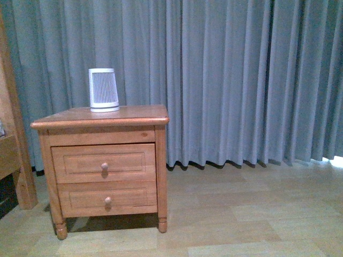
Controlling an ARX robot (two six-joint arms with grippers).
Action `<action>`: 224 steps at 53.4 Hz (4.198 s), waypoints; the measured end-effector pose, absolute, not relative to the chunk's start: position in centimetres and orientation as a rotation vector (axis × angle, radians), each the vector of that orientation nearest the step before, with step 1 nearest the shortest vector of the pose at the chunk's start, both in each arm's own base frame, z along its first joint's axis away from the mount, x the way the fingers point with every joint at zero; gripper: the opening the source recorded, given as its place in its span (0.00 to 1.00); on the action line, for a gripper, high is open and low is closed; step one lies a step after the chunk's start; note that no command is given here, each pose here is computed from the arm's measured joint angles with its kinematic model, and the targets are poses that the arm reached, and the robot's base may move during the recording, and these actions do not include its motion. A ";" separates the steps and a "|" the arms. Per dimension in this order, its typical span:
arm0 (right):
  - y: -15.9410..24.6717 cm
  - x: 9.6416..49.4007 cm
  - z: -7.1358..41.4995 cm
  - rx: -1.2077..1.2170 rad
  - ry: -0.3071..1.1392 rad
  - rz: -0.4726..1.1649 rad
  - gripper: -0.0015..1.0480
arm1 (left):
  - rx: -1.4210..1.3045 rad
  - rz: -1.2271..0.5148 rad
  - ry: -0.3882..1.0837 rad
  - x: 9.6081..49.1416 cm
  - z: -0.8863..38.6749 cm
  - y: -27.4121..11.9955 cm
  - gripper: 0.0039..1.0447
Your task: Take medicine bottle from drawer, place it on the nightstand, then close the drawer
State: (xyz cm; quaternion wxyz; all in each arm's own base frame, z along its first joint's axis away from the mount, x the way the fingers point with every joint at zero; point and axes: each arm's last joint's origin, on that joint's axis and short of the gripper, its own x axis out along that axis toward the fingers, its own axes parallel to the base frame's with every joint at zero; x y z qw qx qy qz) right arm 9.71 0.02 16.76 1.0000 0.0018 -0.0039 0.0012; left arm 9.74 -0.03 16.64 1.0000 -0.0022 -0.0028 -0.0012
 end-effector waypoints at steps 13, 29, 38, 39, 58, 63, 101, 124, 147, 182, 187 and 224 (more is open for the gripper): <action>0.0 9.7 16.8 0.004 -0.007 0.002 0.93 | -0.004 -0.002 -0.006 9.7 16.6 0.0 0.94; 0.0 9.7 16.8 0.004 -0.007 0.002 0.93 | -0.004 -0.002 -0.006 9.7 16.6 0.0 0.94; 0.0 9.7 16.8 0.004 -0.008 0.002 0.93 | -0.004 -0.002 -0.006 9.7 16.6 0.0 0.94; 0.0 9.7 16.8 0.004 -0.007 0.002 0.93 | -0.004 -0.002 -0.006 9.7 16.6 0.0 0.94; 0.0 9.7 16.7 0.004 -0.007 0.002 0.93 | -0.062 0.026 0.125 15.5 23.0 0.1 0.94; 0.0 9.7 16.8 0.004 -0.007 0.002 0.93 | -0.049 0.028 0.062 20.3 25.4 0.2 0.94; 0.0 9.7 16.8 0.004 -0.007 0.002 0.93 | -0.003 0.054 0.454 45.9 5.6 -2.3 0.94; 0.0 9.7 16.8 0.004 -0.007 0.002 0.93 | -0.014 0.029 0.411 48.4 4.7 -2.4 0.94; 0.0 9.7 16.8 0.004 -0.007 0.002 0.93 | 0.015 0.024 0.378 49.5 5.7 -1.2 0.94; 0.0 9.7 16.8 0.004 -0.007 0.002 0.93 | 0.025 0.029 0.399 50.1 4.5 -1.3 0.58; 0.0 9.7 16.7 0.004 -0.007 0.002 0.93 | 0.026 0.032 0.395 50.0 4.5 -1.3 0.44; 0.0 9.7 16.8 0.004 -0.007 0.002 0.93 | 0.020 0.028 0.375 42.2 3.9 -0.7 0.23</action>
